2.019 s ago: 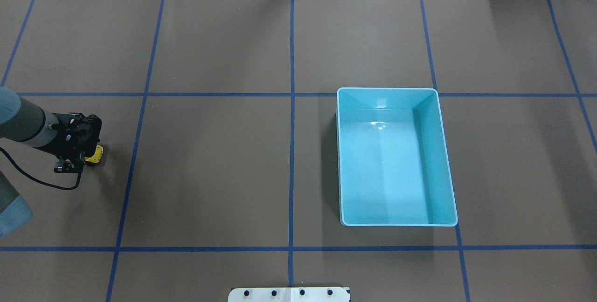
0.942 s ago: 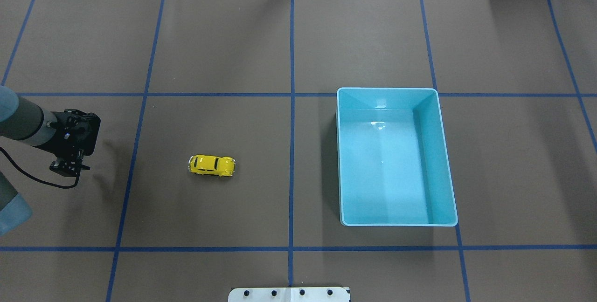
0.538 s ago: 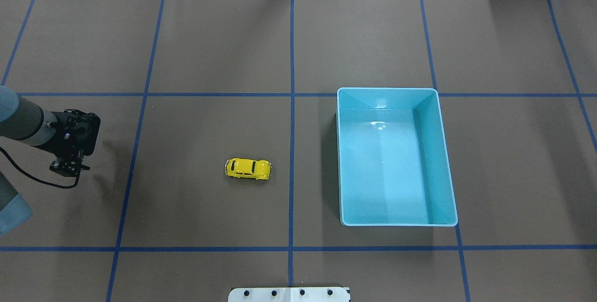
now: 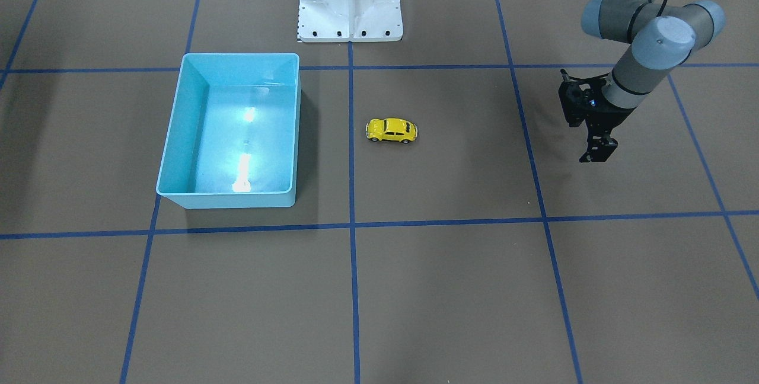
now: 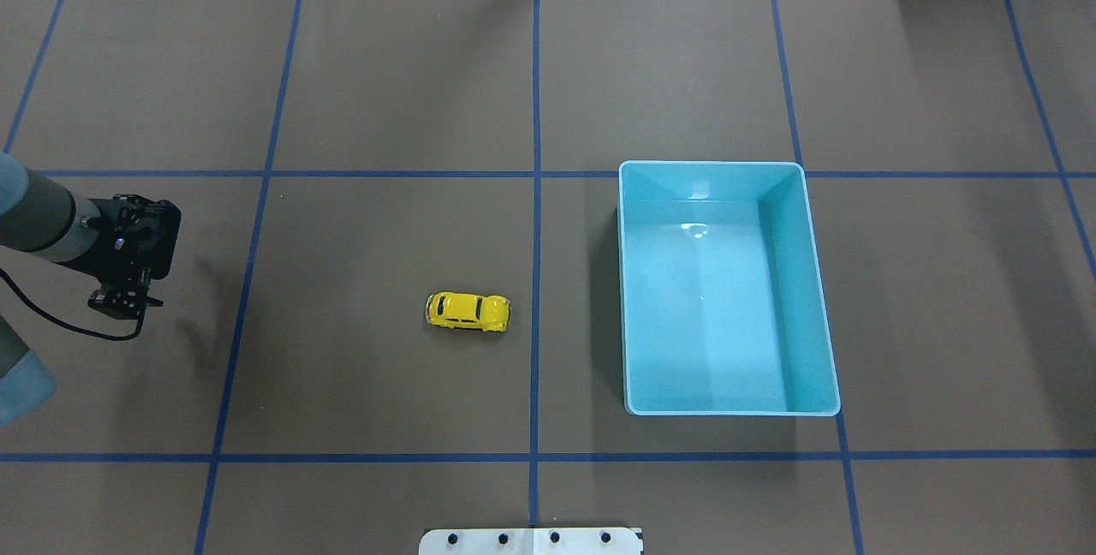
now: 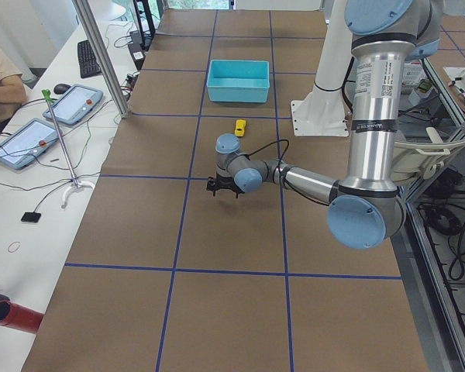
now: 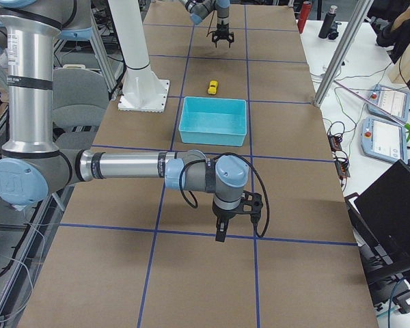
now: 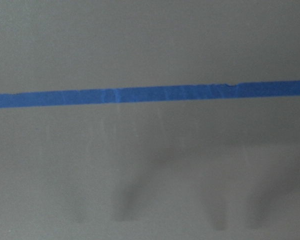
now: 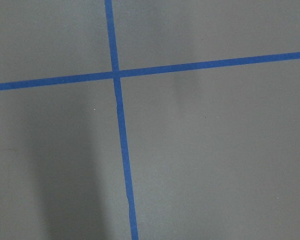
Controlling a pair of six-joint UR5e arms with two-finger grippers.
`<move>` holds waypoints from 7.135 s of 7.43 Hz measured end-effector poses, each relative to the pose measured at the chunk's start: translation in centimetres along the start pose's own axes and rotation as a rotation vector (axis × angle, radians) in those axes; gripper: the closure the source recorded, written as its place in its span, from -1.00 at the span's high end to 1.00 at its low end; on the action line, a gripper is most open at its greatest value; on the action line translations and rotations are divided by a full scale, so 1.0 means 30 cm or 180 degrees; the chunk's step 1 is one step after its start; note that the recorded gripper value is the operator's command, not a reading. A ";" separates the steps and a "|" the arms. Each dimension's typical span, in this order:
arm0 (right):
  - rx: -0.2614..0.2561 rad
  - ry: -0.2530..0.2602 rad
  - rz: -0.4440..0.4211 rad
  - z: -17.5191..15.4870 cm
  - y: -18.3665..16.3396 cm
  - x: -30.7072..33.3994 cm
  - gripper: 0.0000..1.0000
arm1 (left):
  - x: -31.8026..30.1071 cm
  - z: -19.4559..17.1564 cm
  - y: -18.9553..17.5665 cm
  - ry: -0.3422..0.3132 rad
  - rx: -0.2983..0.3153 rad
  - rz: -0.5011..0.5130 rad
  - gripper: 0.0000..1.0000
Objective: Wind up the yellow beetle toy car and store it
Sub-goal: 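Lift the left gripper off the car and withdraw it, then move the right gripper over the yellow car, then lower the right gripper and close it on the yellow car, then lift the car with the right gripper and lower it into the blue bin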
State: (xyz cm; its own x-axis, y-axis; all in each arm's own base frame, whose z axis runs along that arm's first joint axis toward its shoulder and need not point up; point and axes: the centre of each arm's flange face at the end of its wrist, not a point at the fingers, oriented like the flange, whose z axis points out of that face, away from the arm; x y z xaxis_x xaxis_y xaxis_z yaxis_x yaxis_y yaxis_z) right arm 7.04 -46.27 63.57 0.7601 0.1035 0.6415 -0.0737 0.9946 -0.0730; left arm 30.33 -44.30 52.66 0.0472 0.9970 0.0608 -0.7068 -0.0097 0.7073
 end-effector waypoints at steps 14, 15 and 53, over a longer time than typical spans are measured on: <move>0.0859 -0.0465 -0.3136 -0.358 0.070 -1.917 1.00 | -0.067 -0.591 1.063 0.0244 -0.0118 -0.4729 1.00; 0.0913 -0.0586 -0.3364 -0.323 0.140 -2.005 1.00 | -0.054 -0.601 1.091 0.0309 -0.0154 -0.4878 1.00; 0.1233 -0.0799 -0.4796 0.114 0.516 -2.929 -1.00 | -0.064 -0.570 1.170 0.0373 -0.0252 -0.5047 1.00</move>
State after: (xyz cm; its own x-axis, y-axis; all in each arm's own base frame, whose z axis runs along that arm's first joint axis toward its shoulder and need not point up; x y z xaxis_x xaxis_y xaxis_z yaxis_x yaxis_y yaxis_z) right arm -63.09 -39.94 8.67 0.1654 -0.9850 0.0497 0.4379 0.1185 0.8912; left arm -6.64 -45.23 65.33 0.6893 -0.0070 -0.7244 -0.0302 0.9988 -0.0384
